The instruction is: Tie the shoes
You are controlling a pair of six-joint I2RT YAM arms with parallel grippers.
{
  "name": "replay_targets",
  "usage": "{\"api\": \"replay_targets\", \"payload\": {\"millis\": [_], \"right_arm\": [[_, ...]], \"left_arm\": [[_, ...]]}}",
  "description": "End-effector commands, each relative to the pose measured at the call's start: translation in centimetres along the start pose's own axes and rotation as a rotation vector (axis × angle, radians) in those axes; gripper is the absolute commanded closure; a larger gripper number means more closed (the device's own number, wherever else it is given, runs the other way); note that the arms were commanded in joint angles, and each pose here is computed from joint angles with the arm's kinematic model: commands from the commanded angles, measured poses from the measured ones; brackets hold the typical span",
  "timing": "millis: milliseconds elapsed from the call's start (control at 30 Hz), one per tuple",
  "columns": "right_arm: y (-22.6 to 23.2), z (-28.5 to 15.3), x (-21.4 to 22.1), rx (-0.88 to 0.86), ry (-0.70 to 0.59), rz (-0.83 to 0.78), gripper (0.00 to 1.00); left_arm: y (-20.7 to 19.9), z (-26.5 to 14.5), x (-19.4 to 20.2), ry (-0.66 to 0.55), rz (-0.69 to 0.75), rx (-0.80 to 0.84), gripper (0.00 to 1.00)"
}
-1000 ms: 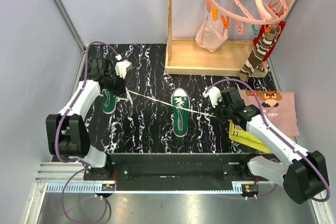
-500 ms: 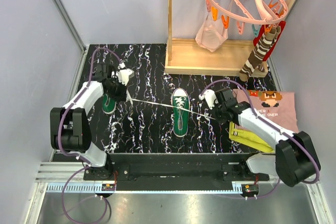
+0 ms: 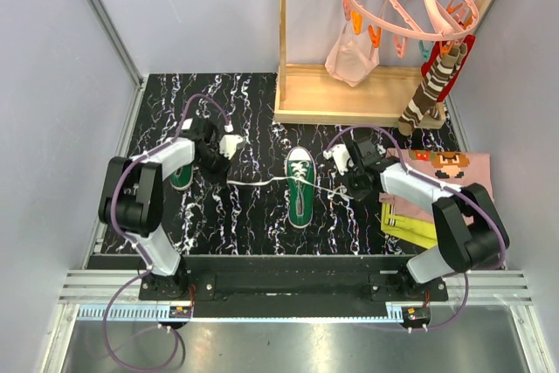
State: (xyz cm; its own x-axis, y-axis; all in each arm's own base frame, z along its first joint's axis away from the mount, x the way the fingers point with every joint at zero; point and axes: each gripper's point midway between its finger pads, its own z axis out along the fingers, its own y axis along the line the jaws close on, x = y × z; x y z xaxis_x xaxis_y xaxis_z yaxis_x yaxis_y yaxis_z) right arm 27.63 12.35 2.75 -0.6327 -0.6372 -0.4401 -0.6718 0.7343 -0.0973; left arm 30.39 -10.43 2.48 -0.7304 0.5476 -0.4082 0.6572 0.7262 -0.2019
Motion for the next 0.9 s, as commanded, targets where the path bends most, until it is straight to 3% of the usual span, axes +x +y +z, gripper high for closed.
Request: {"api": "replay_targets", "payload": {"millis": [0,33,133,267,533,633,767,867], "right_arm": [[0.3,-0.2,-2.4,-0.05,-0.062,0.006,0.75],[0.5,-0.6,-2.6,-0.066,-0.062,0.006,0.61],[-0.1,-2.4,-3.7,-0.049,-0.097,0.014,0.42],[-0.7,-5.5,-5.0,-0.047,-0.185,0.013,0.25],[-0.4,-12.1,-7.6,-0.081,-0.416,0.025,0.11],[0.1,-14.6,-8.7,-0.088,-0.508,0.029,0.03],[2.1,-14.4,-9.1,-0.196,-0.545,0.015,0.0],[2.9,-13.2,-8.5,-0.253,-0.511,-0.034,0.0]], "left_arm": [[0.5,0.2,-1.2,-0.03,0.011,-0.014,0.95],[0.3,0.0,-1.5,-0.039,0.024,-0.004,0.85],[-0.1,-1.9,-2.3,-0.09,0.102,0.002,0.66],[-0.9,-6.5,-5.2,-0.268,0.314,-0.029,0.48],[-5.7,-8.8,-9.1,-0.424,0.656,0.008,0.46],[-6.7,-10.4,-11.4,-0.563,0.738,-0.063,0.43],[-8.7,-9.7,-13.0,-0.61,0.731,-0.022,0.36],[-10.5,-8.2,-13.7,-0.59,0.814,0.112,0.42]]}}
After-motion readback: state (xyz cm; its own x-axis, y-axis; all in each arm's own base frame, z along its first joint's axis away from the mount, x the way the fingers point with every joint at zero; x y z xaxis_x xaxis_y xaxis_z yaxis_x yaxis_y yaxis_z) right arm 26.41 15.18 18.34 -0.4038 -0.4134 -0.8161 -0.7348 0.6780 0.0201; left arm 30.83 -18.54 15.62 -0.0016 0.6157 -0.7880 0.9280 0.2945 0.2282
